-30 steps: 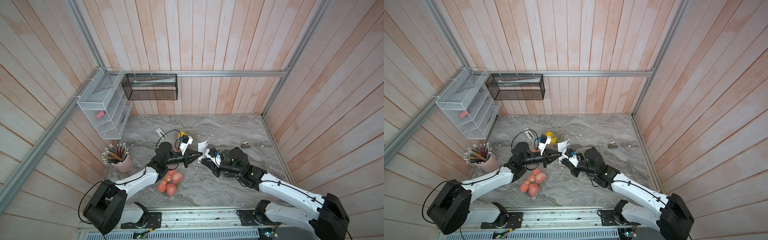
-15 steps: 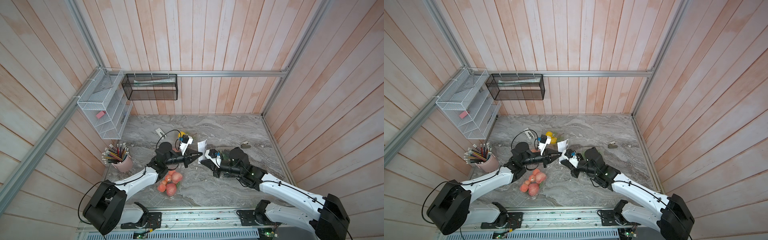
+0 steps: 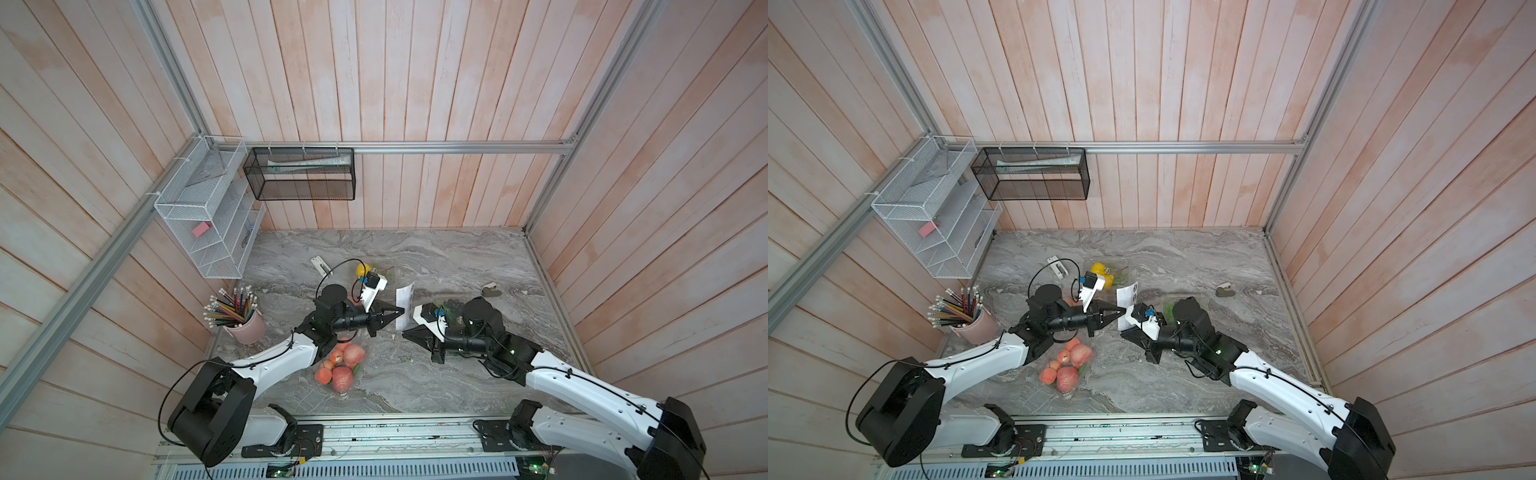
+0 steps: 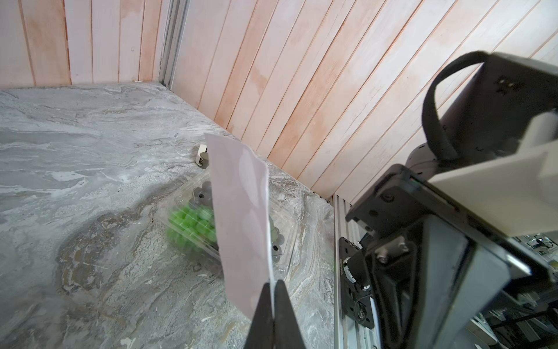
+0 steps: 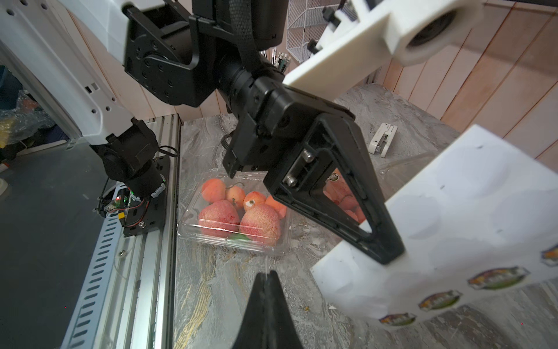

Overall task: Label fruit boxes
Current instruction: Tear off the label from the label sticker, then place the label sticker at the center of the board.

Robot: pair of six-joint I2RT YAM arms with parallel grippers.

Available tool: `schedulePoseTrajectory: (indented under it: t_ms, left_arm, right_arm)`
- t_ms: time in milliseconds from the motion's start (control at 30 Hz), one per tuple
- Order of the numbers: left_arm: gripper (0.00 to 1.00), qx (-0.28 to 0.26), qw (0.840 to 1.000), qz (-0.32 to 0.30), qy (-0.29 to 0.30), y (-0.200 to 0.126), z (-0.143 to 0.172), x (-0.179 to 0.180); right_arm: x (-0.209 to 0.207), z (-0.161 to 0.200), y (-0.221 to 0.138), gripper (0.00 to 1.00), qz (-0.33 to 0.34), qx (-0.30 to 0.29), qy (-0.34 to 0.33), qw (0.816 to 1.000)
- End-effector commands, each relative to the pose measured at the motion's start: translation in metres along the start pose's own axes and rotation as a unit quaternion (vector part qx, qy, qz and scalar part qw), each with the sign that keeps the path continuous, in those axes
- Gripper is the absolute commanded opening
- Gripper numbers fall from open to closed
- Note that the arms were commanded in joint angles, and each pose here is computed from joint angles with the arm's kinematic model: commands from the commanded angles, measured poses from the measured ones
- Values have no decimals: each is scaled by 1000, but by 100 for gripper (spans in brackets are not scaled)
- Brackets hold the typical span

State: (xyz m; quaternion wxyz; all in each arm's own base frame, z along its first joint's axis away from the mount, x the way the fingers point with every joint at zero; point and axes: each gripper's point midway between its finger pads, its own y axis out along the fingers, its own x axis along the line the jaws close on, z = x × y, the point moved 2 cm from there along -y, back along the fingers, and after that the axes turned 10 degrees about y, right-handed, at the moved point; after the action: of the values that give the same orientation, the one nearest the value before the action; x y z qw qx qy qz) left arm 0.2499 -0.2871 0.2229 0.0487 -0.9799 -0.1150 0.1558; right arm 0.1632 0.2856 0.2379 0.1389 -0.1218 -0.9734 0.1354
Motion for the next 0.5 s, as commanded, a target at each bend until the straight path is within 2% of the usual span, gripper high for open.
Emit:
schedulePoseTrajectory:
  t_ms: [0,200,467]
  left_arm:
    - [0,24,1000,12,-9,4,13,-1]
    - [0,97,993,24,-57,8,55,-7]
    - [0,166,975,44,-141,11,96,-13]
  right_arm:
    - [1,-1,-7,0,8,-13,39,999]
    - [-15,-18,-28,0,40,-63,101,992]
    - [-36,-19,-36,0,68,-76,165,981]
